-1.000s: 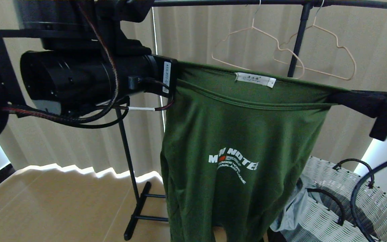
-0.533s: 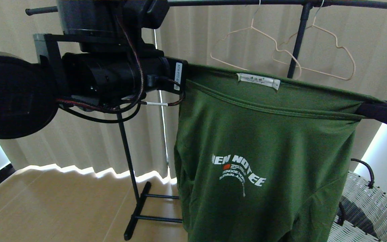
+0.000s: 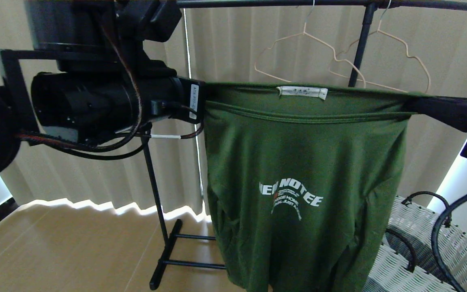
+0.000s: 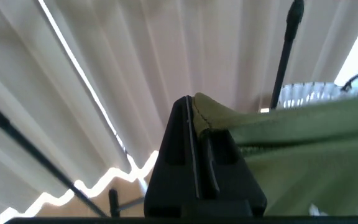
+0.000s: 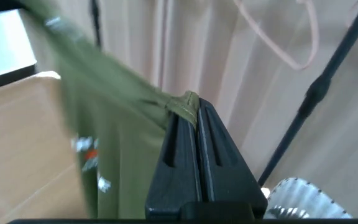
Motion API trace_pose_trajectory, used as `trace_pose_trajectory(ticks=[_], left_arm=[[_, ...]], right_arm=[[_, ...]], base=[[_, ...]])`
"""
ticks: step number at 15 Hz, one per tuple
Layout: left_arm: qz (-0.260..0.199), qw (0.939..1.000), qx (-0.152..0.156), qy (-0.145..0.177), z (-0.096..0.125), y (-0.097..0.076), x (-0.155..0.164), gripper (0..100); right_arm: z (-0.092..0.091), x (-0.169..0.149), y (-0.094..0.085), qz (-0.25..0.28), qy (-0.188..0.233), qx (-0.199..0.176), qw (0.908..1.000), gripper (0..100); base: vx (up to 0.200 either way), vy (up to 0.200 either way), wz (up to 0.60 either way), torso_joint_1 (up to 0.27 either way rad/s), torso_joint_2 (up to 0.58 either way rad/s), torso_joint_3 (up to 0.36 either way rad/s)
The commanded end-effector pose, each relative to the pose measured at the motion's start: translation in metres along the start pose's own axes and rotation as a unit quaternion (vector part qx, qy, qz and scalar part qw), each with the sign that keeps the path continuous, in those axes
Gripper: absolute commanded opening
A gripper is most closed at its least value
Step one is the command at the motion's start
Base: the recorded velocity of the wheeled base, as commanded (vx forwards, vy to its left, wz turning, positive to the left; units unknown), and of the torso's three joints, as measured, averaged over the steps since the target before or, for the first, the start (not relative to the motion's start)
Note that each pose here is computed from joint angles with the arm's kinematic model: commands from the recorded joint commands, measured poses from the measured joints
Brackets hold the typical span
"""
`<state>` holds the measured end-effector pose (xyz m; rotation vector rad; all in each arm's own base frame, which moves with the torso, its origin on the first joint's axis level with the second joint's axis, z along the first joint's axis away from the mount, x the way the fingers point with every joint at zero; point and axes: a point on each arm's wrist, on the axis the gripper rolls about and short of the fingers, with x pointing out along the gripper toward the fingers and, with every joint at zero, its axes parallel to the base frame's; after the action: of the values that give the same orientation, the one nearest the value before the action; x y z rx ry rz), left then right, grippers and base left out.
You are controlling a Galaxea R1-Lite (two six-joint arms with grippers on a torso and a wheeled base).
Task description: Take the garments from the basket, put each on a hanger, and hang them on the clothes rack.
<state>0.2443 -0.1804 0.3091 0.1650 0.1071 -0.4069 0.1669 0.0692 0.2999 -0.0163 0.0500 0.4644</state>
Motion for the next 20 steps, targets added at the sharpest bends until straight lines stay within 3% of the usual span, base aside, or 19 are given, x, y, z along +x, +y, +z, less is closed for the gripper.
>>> trace_pose_trajectory(ticks=[1, 6, 10, 16, 20], left_arm=[[-0.009, 0.9999, -0.002, -0.011, 0.0, 0.009, -0.035, 0], [-0.113, 0.9935, 0.001, -0.014, -0.011, 0.015, -0.089, 0], [-0.171, 0.9849, 0.002, -0.028, -0.015, 0.013, -0.108, 0], [-0.18, 0.9833, 0.003, -0.029, -0.016, 0.01, -0.111, 0], [-0.174, 0.9839, 0.004, -0.041, -0.007, 0.011, -0.107, 0]], right_arm=[[0.001, 0.038, -0.009, -0.013, 0.009, 0.002, 0.9999, 0], [0.011, 0.089, -0.014, -0.01, -0.027, -0.001, 0.9996, 0], [0.02, 0.107, -0.016, -0.008, -0.04, -0.001, 0.9992, 0], [0.022, 0.115, -0.016, -0.007, -0.043, -0.002, 0.9991, 0], [0.033, 0.094, -0.014, -0.01, -0.059, -0.005, 0.9982, 0]], base=[[0.0, 0.0, 0.0, 0.0, 0.0, 0.0], [0.0, 0.0, 0.0, 0.0, 0.0, 0.0], [0.0, 0.0, 0.0, 0.0, 0.0, 0.0], [0.0, 0.0, 0.0, 0.0, 0.0, 0.0], [0.0, 0.0, 0.0, 0.0, 0.0, 0.0]])
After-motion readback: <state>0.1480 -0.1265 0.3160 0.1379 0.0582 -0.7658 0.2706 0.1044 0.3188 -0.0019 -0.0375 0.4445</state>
